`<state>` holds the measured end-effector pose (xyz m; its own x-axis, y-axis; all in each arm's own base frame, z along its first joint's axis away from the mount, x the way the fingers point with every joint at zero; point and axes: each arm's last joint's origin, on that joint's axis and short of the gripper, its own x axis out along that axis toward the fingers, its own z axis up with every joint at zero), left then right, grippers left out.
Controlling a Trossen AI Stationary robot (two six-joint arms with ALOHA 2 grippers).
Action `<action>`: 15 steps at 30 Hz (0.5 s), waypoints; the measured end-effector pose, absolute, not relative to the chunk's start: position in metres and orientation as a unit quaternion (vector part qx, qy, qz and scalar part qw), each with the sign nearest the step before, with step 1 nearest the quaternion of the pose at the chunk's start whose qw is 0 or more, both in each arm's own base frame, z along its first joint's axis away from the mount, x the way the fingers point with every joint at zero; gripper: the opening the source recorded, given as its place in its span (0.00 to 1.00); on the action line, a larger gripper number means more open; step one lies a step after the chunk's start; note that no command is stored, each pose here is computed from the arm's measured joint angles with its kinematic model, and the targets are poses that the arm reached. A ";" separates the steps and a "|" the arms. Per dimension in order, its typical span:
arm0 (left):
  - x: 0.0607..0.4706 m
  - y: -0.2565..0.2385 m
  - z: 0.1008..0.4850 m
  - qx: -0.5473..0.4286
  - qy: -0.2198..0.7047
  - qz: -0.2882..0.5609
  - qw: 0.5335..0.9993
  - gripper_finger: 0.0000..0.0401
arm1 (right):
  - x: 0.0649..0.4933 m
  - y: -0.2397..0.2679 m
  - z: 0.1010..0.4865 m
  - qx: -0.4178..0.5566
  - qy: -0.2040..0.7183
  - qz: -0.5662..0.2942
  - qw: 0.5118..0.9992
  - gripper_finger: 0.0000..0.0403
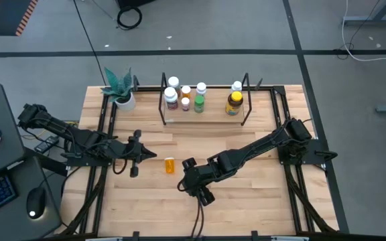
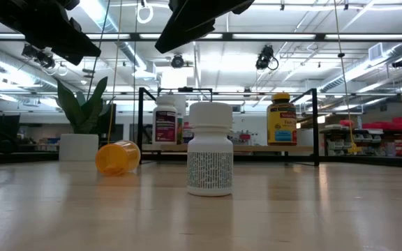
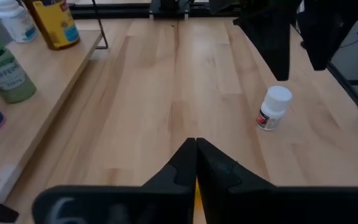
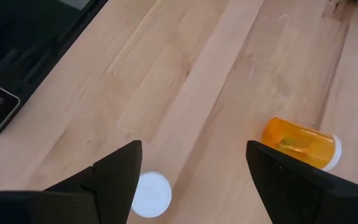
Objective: Pick and place medicine bottles onto shelf by color
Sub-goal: Put the white pill bottle on the shelf
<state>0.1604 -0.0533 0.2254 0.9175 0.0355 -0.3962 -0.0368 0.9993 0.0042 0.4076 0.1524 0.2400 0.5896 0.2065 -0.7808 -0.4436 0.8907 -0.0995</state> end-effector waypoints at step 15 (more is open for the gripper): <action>0.159 -0.057 0.223 -0.020 0.218 -0.016 0.976 0.07 | 0.400 0.151 0.206 -0.112 0.434 0.181 0.875 0.74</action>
<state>0.1589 -0.0568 0.2232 0.9041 -0.0405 -0.4254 0.0228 0.9986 -0.0467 0.3999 0.1514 0.2065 0.5567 0.2203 -0.8009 -0.4141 0.9094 -0.0377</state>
